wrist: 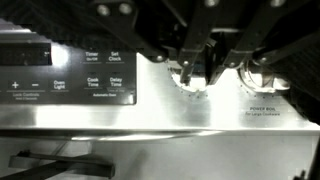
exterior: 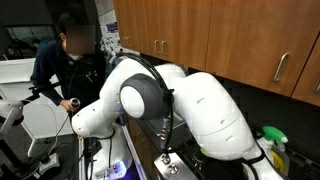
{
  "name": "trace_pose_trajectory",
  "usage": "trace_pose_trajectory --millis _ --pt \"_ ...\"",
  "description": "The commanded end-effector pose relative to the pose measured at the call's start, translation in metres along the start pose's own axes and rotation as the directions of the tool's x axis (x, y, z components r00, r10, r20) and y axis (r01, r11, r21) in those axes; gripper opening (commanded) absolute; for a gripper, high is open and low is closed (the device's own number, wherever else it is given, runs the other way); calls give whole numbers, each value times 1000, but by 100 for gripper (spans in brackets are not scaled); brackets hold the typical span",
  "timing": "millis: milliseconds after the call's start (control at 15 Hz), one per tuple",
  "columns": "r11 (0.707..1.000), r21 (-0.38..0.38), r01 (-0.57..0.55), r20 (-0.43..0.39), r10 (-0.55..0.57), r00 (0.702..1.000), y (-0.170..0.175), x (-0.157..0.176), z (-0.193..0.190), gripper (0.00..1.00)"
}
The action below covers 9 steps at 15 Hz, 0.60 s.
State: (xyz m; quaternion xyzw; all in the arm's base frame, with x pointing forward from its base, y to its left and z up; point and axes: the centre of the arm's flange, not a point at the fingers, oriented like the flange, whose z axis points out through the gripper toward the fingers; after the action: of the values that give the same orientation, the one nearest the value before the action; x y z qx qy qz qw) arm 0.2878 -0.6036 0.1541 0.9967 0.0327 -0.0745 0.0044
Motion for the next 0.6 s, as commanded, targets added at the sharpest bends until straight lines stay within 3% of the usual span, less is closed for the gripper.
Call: trace_pose_trajectory --millis 0,533 --pt "998 62 24 13 -25 1000 -17 21 14 5" --pt "990 140 -24 47 17 999 1 15 28 5"
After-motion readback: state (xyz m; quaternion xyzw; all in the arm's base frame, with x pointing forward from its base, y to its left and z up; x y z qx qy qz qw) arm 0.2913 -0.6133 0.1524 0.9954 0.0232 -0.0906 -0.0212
